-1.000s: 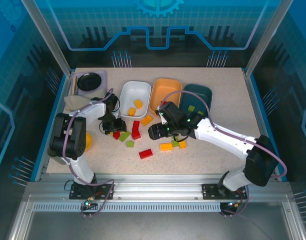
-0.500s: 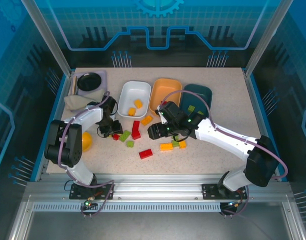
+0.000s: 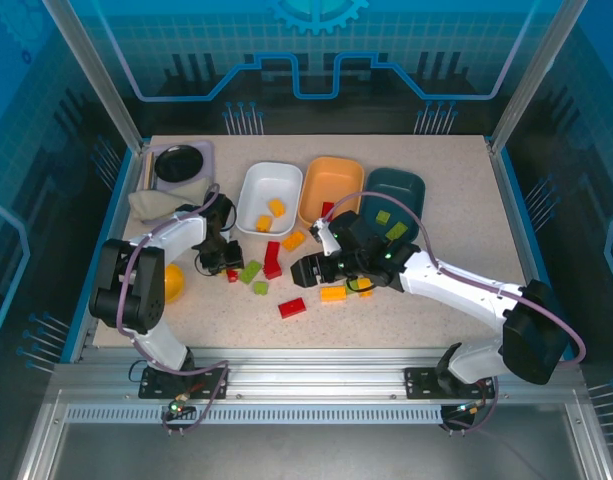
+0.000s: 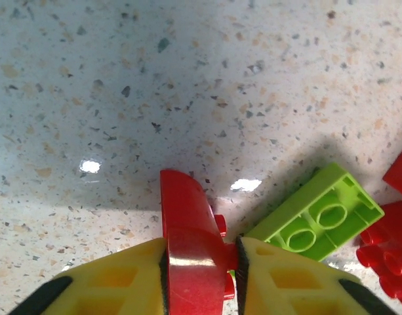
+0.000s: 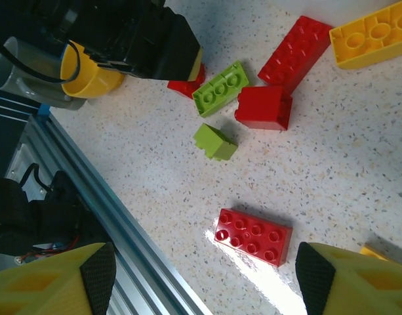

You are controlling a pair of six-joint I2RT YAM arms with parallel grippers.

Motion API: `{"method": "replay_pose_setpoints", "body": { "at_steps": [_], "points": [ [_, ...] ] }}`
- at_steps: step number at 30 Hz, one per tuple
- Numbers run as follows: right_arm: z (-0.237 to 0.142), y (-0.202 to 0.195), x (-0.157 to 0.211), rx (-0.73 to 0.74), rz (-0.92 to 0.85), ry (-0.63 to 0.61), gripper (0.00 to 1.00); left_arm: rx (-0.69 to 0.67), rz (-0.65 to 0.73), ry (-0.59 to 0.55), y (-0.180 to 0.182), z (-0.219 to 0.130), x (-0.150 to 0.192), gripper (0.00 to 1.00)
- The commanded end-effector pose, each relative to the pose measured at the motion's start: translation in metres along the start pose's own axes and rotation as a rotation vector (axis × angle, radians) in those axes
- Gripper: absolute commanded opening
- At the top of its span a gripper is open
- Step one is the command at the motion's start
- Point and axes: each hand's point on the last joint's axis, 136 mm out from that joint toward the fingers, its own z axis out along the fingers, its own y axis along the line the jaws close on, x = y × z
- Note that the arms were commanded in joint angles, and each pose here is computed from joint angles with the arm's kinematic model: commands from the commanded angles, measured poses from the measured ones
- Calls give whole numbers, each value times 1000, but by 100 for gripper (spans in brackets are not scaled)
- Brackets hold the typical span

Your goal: Sort the legos into containers by color

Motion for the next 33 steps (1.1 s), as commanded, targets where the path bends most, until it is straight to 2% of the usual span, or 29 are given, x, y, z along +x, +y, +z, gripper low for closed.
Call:
{"method": "replay_pose_setpoints", "body": {
  "at_steps": [1,5,12,15,18,20,23,26,33],
  "points": [
    [-6,8,-9,-49,9,-37,75,-32,-19,23,10,6,7,39],
    [-5,7,-9,-42,15,-34,75,-48,-24,40,13,10,10,41],
    [-11,5,-11,-22,15,-47,74,-55,-32,7,13,4,7,24],
    [-23,-4,-20,5,31,-90,74,-57,-32,-33,11,-15,4,21],
    [-48,-22,-38,71,73,-187,73,-10,-35,-102,-3,-51,-6,21],
    [-66,-38,-51,107,124,-263,73,34,-27,-137,-20,-73,-14,21],
    [-90,-64,-67,169,198,-365,73,116,12,-170,-65,-95,-28,21],
    [-104,-86,-76,231,254,-396,73,143,92,-178,-122,-99,-38,21],
    [-117,-119,-86,316,355,-389,73,223,213,-194,-245,-79,-69,21]
  ]
}}
